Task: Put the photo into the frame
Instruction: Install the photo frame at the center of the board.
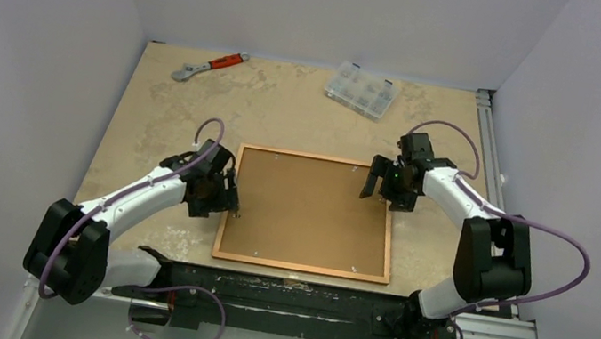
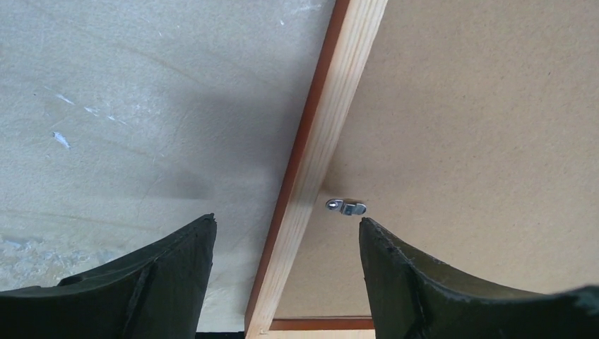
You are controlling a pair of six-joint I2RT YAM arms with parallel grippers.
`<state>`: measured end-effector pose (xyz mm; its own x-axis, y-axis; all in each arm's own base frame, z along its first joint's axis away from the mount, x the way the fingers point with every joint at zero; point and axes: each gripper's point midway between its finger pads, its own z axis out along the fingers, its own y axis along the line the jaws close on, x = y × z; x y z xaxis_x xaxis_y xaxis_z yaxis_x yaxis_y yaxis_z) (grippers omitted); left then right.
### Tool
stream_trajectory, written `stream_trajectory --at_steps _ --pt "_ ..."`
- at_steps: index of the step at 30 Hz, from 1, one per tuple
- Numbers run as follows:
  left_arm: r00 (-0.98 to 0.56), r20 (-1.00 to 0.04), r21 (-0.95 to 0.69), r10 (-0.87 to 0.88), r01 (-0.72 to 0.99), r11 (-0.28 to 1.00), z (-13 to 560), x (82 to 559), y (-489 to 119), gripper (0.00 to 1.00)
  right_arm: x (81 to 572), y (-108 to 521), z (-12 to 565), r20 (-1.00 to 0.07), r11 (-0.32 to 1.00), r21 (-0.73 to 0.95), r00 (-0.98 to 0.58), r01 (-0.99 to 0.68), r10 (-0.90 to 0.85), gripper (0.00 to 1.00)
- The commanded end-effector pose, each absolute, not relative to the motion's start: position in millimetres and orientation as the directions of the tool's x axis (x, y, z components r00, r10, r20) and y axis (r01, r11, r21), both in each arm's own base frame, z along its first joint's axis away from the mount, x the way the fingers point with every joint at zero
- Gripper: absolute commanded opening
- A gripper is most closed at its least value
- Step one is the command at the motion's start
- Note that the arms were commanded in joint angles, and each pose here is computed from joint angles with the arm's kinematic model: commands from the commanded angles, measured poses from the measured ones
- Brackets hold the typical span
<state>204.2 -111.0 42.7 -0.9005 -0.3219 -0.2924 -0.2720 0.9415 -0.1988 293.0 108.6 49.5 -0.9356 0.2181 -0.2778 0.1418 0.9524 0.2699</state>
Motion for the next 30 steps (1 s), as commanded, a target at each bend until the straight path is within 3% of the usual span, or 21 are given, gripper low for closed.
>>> stream_trajectory --at_steps 1,12,23,30 --pt "-0.909 -0.323 -0.176 -0.264 -0.217 0.96 48 204 -114 0.71 276 119 36 -0.208 0.932 0.329 -0.951 0.154 0.23 0.87" --pt "-0.94 -0.308 -0.015 -0.146 -0.149 0.989 42 204 -122 0.64 277 114 36 -0.202 0.93 0.329 -0.95 0.164 0.239 0.87" --pt "-0.948 -0.294 0.026 -0.12 -0.134 0.991 25 213 -126 0.59 278 107 36 -0.196 0.925 0.336 -0.948 0.176 0.251 0.86" --pt "-0.944 -0.311 0.062 -0.114 -0.14 0.988 26 222 -124 0.3 278 107 36 -0.195 0.924 0.343 -0.95 0.168 0.245 0.86"
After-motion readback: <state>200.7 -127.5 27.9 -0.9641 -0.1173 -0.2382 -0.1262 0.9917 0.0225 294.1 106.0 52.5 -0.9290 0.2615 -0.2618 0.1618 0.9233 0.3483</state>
